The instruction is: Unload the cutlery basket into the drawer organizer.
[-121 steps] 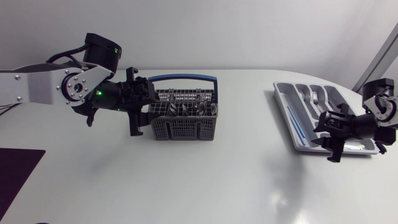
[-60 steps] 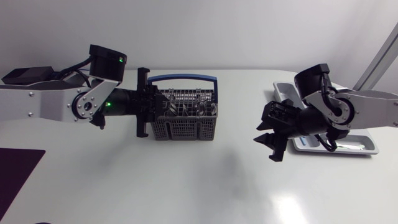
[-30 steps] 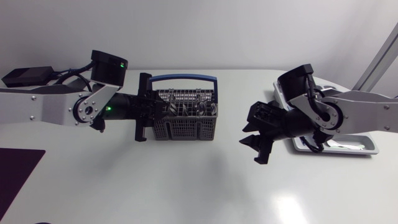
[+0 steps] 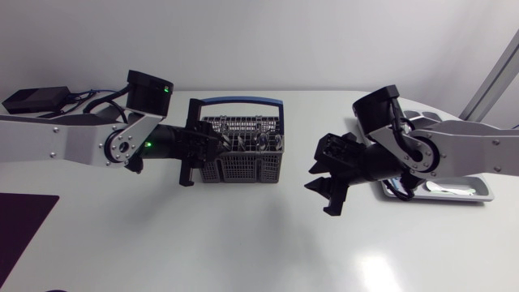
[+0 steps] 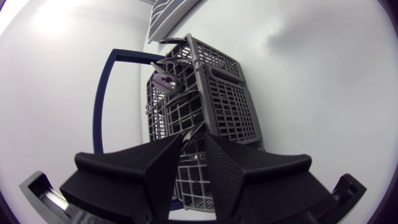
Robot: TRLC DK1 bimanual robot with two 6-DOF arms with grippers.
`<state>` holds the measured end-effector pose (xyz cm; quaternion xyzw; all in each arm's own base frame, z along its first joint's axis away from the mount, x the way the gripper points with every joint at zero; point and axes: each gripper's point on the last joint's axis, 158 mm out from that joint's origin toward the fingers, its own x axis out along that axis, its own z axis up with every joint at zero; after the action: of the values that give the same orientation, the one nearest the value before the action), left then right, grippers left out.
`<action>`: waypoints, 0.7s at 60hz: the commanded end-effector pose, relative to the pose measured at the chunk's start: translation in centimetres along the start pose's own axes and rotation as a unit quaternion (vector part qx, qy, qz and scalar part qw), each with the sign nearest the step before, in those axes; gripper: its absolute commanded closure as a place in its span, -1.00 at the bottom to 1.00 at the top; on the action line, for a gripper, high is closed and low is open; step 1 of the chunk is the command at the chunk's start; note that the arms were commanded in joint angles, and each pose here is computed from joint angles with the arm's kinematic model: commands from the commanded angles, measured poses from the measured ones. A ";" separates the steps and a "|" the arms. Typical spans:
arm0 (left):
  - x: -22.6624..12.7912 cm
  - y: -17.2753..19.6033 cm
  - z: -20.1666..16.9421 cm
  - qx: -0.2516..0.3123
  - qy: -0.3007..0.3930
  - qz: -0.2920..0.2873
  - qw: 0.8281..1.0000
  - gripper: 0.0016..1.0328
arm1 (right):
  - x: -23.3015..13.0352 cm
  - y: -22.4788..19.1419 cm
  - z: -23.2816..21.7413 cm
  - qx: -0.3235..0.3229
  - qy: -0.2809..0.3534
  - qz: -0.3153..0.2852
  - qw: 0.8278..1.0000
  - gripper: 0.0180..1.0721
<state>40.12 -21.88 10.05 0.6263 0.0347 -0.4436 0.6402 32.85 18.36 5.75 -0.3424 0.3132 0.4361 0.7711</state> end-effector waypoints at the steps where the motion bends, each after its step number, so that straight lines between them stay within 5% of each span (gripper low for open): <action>1: 0.8 -0.9 0.5 0.022 -0.010 -0.011 1.000 0.43 | 0.6 0.4 0.1 0.007 0.001 0.005 1.000 0.02; 42: 1.7 0.0 -1.0 0.044 0.000 -0.004 0.999 0.44 | 0.9 0.7 -0.4 0.009 0.004 0.009 1.000 0.03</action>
<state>40.86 -22.41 9.13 0.6412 0.0205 -0.4492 0.6219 32.96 18.70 5.79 -0.3441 0.3077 0.4379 0.7715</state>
